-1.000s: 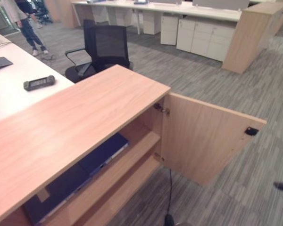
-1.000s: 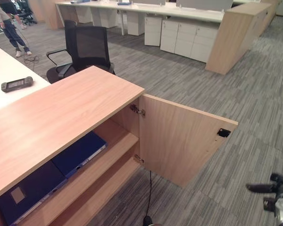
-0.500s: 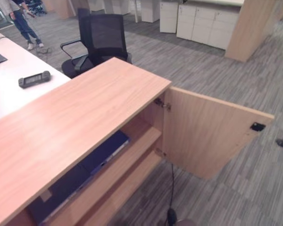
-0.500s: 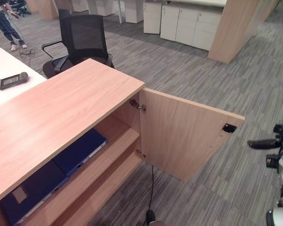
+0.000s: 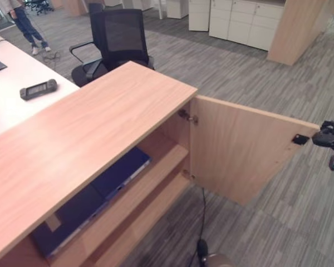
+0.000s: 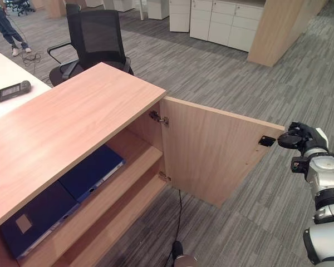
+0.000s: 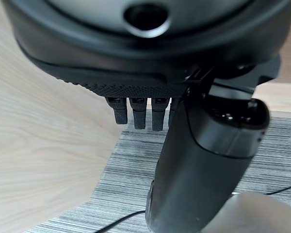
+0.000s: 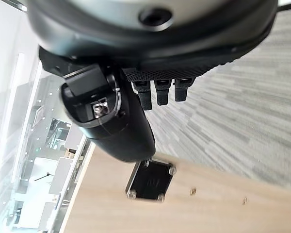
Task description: Put the empty folder in the office cabinet
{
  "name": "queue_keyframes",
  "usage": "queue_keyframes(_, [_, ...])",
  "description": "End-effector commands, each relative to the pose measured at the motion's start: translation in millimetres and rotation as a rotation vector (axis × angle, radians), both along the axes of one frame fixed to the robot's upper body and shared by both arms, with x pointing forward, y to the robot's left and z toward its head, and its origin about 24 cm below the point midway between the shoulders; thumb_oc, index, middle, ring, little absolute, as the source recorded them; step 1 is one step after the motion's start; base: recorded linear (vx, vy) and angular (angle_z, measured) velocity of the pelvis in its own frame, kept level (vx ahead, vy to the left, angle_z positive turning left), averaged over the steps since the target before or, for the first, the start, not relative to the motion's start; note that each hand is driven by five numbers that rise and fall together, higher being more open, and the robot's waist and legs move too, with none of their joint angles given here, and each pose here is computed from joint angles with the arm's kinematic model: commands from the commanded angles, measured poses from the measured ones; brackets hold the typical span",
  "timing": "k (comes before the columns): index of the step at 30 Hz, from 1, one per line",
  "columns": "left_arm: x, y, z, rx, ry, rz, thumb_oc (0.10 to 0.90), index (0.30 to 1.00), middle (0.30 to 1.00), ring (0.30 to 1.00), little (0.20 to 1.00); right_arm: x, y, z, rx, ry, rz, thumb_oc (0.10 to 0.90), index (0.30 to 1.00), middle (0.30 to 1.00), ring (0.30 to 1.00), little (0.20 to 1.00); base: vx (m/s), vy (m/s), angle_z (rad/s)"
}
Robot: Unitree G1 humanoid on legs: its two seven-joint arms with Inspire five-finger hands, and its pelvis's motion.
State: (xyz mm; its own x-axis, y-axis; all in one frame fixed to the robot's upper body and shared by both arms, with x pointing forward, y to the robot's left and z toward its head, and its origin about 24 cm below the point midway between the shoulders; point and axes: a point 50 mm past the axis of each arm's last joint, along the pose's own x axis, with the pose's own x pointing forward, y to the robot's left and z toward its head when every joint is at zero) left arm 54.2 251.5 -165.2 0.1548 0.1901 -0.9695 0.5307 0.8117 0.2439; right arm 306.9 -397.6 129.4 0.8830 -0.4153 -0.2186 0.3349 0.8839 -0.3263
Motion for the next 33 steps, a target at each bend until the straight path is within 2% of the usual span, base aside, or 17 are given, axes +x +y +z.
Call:
queue_keyframes(1, [-14.6, 37.0, 10.4, 0.109, 0.062, -0.021, 0.800, 0.900, 0.900, 0.900, 0.900, 43.3, 113.8, 13.8, 0.148, -0.204, 0.559, 0.800, 0.900, 0.900, 0.900, 0.900, -0.01, -0.005, -0.06])
queue_keyframes(2, [-14.7, 37.0, 10.4, 0.109, 0.062, -0.021, 0.800, 0.900, 0.900, 0.900, 0.900, 43.2, 113.8, 13.7, 0.148, -0.204, 0.559, 0.800, 0.900, 0.900, 0.900, 0.900, -0.01, 0.004, -0.08])
queue_keyframes(4, [-11.7, 36.3, 10.4, 0.105, 0.056, -0.036, 0.800, 0.900, 0.900, 0.900, 0.900, 36.6, 146.1, 6.4, 0.156, -0.162, 0.741, 0.800, 0.900, 0.900, 0.900, 0.900, -0.01, 0.009, -0.12])
queue_keyframes(7, [-6.4, 35.7, 10.8, 0.101, 0.047, -0.066, 0.800, 0.900, 0.900, 0.900, 0.900, 9.8, 199.9, -2.8, 0.203, -0.083, 1.081, 0.800, 0.900, 0.900, 0.900, 0.900, -0.01, 0.010, -0.13])
queue_keyframes(10, [-0.7, 36.1, 11.8, 0.104, 0.022, -0.097, 0.800, 0.900, 0.900, 0.900, 0.900, -34.2, 260.8, -15.8, 0.366, 0.035, 1.459, 0.800, 0.900, 0.900, 0.900, 0.900, 0.00, 0.006, -0.55])
queue_keyframes(12, [3.5, 33.6, 11.5, 0.107, 0.000, -0.111, 0.800, 0.900, 0.900, 0.900, 0.900, -46.7, 288.8, -16.9, 0.501, -0.026, 1.540, 0.800, 0.900, 0.900, 0.900, 0.900, 0.01, 0.005, -0.84])
queue_keyframes(15, [4.7, 27.6, 9.6, 0.110, -0.017, -0.119, 0.800, 0.900, 0.900, 0.900, 0.900, -52.8, 315.6, -23.1, 0.711, -0.122, 1.512, 0.800, 0.900, 0.900, 0.900, 0.900, 0.01, 0.014, 0.55])
queue_keyframes(17, [6.2, 21.5, 7.7, 0.107, -0.030, -0.122, 0.800, 0.900, 0.900, 0.900, 0.900, -62.8, 340.9, -32.5, 0.854, -0.113, 1.525, 0.800, 0.900, 0.900, 0.900, 0.900, 0.01, 0.029, 1.25])
queue_keyframes(18, [8.9, 15.8, 6.3, 0.104, -0.047, -0.124, 0.800, 0.900, 0.900, 0.900, 0.900, -74.5, 364.8, -38.9, 0.970, -0.087, 1.550, 0.800, 0.900, 0.900, 0.900, 0.900, 0.01, 0.028, 1.02])
queue_keyframes(21, [17.0, 6.4, 4.9, 0.100, -0.085, -0.137, 0.800, 0.900, 0.900, 0.900, 0.900, -86.6, 388.3, -64.4, 1.108, 0.013, 1.496, 0.800, 0.900, 0.900, 0.900, 0.900, 0.00, 0.034, 0.08])
queue_keyframes(22, [19.8, 2.8, 4.5, 0.092, -0.098, -0.138, 0.800, 0.900, 0.900, 0.900, 0.900, -92.0, 392.5, -77.9, 1.119, 0.077, 1.476, 0.800, 0.900, 0.900, 0.900, 0.900, 0.00, 0.036, 0.32])
queue_keyframes(25, [21.8, 2.1, 4.7, 0.083, -0.116, -0.096, 0.800, 0.900, 0.900, 0.900, 0.900, -85.8, 364.4, -100.0, 0.981, 0.100, 1.384, 0.800, 0.900, 0.900, 0.900, 0.900, 0.00, 0.037, 0.37])
queue_keyframes(27, [19.1, 4.8, 4.9, 0.074, -0.107, -0.067, 0.800, 0.900, 0.900, 0.900, 0.900, -84.1, 341.8, -114.2, 0.779, 0.158, 1.376, 0.800, 0.900, 0.900, 0.900, 0.900, 0.00, 0.031, -0.02])
queue_keyframes(28, [18.6, 6.8, 5.4, 0.059, -0.102, -0.044, 0.800, 0.900, 0.900, 0.900, 0.900, -84.3, 321.0, -128.1, 0.594, 0.245, 1.374, 0.800, 0.900, 0.900, 0.900, 0.900, 0.01, 0.015, -0.04])
queue_keyframes(29, [18.0, 8.2, 5.7, 0.054, -0.099, -0.035, 0.800, 0.900, 0.900, 0.900, 0.900, -82.6, 306.9, -136.4, 0.496, 0.288, 1.346, 0.800, 0.900, 0.900, 0.900, 0.900, 0.02, 0.011, 0.08])
queue_keyframes(30, [15.7, 10.0, 5.8, 0.050, -0.092, -0.012, 0.800, 0.900, 0.900, 0.900, 0.900, -81.5, 284.1, -157.7, 0.340, 0.374, 1.257, 0.800, 0.900, 0.900, 0.900, 0.900, 0.03, 0.004, 0.23])
queue_keyframes(33, [6.5, 9.3, 4.0, 0.046, -0.080, 0.062, 0.800, 0.900, 0.900, 0.900, 0.900, -96.1, 259.8, -221.6, 0.112, 0.618, 1.018, 0.800, 0.900, 0.900, 0.900, 0.900, 0.05, -0.043, 0.40])
